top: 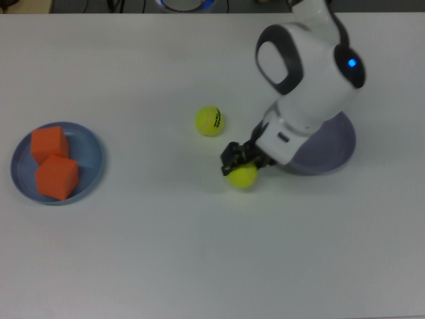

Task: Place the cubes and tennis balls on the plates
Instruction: 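Carry the tennis ball onto the lavender plate and release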

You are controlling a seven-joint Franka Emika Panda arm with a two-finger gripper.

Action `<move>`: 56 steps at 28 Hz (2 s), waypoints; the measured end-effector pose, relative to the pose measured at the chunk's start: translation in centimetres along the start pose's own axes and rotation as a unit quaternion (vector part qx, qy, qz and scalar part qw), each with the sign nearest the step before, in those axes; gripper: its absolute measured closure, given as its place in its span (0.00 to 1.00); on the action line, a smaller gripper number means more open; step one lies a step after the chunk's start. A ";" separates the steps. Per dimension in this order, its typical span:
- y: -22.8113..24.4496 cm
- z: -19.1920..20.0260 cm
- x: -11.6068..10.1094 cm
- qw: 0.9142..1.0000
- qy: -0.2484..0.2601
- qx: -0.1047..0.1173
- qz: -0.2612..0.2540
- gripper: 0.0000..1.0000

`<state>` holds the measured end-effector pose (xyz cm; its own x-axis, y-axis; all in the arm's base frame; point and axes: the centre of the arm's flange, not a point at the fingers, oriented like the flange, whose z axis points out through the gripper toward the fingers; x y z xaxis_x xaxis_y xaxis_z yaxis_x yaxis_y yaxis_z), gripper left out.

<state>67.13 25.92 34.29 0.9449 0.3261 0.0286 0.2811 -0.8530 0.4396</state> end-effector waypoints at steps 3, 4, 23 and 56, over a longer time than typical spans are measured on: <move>-2.2 -2.5 -0.1 1.000 0.017 0.006 -0.009 0.31; -3.4 -3.5 -0.3 1.000 0.024 0.009 -0.011 0.31; -15.1 -8.0 -3.1 0.997 0.050 0.021 -0.050 0.31; -1.7 -5.0 -6.5 0.977 -0.184 -0.061 -0.088 0.00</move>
<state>59.68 27.24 37.82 0.8859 0.2762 -0.3727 0.4446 -0.7348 0.5123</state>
